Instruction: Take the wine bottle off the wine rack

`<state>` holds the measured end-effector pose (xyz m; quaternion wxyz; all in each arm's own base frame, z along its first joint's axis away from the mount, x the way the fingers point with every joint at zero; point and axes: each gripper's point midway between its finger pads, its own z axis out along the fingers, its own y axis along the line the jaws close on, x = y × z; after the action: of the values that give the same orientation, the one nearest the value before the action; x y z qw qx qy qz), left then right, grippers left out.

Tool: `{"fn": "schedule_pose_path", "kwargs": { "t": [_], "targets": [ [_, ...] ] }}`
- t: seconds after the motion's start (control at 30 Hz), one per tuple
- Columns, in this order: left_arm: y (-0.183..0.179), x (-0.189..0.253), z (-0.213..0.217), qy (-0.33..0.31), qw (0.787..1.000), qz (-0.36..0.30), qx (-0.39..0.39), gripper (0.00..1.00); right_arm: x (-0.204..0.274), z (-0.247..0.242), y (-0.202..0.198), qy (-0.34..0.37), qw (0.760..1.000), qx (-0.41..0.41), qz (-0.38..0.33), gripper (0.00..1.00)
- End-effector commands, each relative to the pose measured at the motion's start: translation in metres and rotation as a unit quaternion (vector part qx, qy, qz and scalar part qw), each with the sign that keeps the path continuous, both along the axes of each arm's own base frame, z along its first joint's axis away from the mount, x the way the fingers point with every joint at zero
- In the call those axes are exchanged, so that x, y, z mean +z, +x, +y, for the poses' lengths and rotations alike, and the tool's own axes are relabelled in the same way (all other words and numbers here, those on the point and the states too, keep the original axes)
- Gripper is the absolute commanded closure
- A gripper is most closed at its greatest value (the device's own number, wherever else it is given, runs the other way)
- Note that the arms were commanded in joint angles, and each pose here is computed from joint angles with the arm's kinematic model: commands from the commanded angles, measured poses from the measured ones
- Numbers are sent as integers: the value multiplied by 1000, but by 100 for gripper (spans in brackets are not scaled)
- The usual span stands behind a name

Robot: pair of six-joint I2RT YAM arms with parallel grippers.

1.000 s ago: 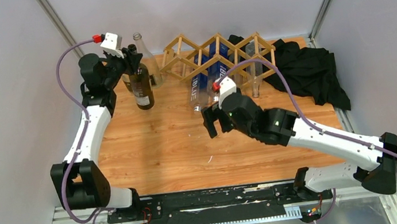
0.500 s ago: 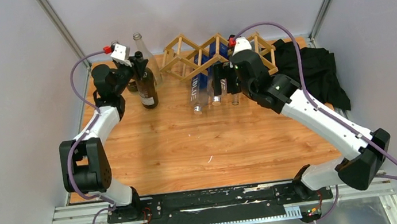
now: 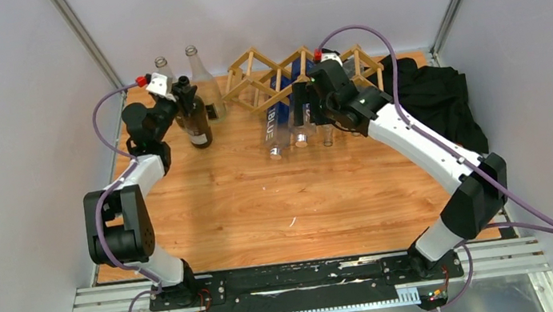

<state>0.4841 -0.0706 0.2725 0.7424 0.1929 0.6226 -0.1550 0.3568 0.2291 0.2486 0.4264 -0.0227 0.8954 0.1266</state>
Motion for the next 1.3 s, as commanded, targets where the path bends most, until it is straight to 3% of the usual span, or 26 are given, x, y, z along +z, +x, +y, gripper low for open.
{"fn": "schedule_pose_path", "kwargs": {
  "t": [0.0, 0.07, 0.1, 0.13, 0.23, 0.43, 0.67, 1.07, 1.27],
  "targets": [
    [-2, 43, 9, 15, 996, -90, 8, 89, -4, 0, 4, 26, 999, -13, 28, 0],
    [-2, 43, 10, 16, 996, -89, 8, 75, -8, 1, 6, 28, 999, -12, 31, 0],
    [-2, 43, 9, 14, 996, -86, 5, 60, -9, 2, 7, 28, 999, -12, 30, 0],
    [-1, 43, 7, 11, 996, -83, 1, 52, -11, 2, 8, 28, 999, -12, 29, 0],
    [-1, 42, 7, 3, 997, -74, -2, 43, -17, 1, 11, 31, 999, -15, 30, 0],
    [0, 44, 21, -29, 998, -57, 8, 38, -29, -4, 19, 39, 998, -40, 38, 0],
    [-4, 52, 40, -19, 999, -22, 39, 1, -44, -5, 32, 42, 996, -65, 51, 0],
    [-52, 61, 54, -4, 992, 119, 34, 0, -84, 8, 62, 54, 993, -81, 71, 0],
    [-83, 59, 82, 76, 972, 203, 96, 0, -102, 17, 71, 74, 991, -79, 78, 3]
  ]
}}
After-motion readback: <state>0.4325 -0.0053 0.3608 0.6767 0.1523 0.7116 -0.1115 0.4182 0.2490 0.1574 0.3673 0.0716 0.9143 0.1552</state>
